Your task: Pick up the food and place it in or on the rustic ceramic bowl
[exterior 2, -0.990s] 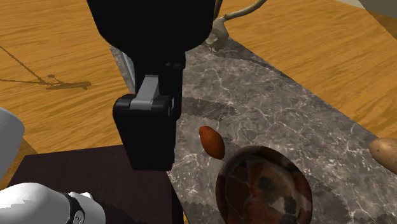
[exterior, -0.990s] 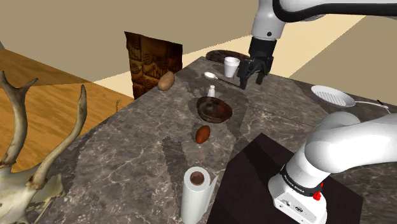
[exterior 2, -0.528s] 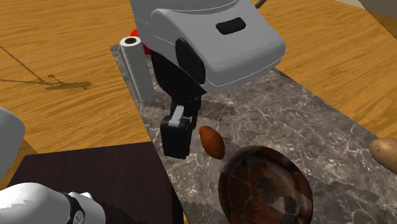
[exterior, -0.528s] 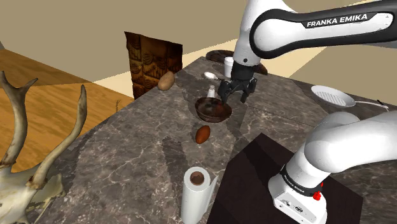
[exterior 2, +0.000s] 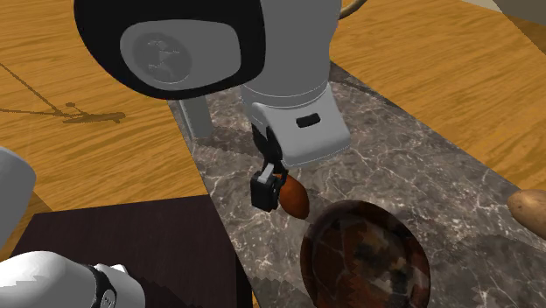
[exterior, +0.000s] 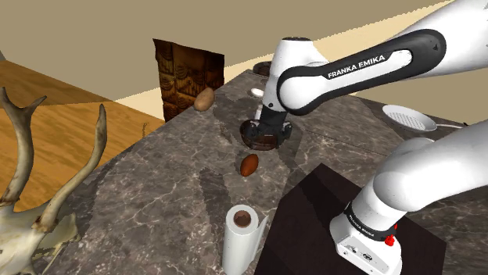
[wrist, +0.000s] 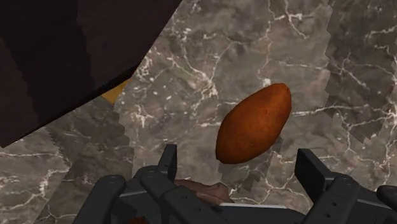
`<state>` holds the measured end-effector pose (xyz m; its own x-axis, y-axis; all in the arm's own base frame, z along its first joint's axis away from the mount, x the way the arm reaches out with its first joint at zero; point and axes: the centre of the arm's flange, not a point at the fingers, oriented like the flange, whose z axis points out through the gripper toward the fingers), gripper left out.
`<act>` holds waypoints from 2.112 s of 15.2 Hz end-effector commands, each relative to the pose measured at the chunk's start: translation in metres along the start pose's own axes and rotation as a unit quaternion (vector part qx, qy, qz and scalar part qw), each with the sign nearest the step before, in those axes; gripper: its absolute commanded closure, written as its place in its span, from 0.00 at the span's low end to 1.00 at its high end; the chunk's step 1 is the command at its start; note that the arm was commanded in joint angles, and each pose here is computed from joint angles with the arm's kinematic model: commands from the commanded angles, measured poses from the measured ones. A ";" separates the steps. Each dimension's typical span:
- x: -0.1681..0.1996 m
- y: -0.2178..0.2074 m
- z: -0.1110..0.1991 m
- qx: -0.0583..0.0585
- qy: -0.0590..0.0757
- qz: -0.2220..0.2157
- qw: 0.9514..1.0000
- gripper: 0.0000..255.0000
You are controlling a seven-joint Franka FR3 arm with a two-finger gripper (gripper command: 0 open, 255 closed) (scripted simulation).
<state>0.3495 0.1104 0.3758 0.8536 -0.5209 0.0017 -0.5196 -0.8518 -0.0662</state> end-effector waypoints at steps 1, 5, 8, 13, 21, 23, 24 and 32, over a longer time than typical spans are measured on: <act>0.003 -0.009 0.022 0.006 0.007 0.030 1.000 0.00; 0.008 -0.023 0.054 0.012 0.014 0.063 0.998 0.00; 0.008 -0.024 0.070 0.012 0.014 0.063 0.998 0.00; 0.009 -0.024 0.089 0.012 0.014 0.063 0.998 0.00; 0.009 -0.024 0.089 0.012 0.014 0.063 0.998 1.00; 0.009 -0.024 0.089 0.012 0.014 0.063 0.998 1.00; 0.009 -0.024 0.089 0.012 0.014 0.063 0.998 1.00; 0.009 -0.025 0.073 0.012 0.014 0.063 0.998 1.00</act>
<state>0.3728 0.1315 0.3005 0.7802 -0.6252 0.0209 -0.6213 -0.7783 -0.0910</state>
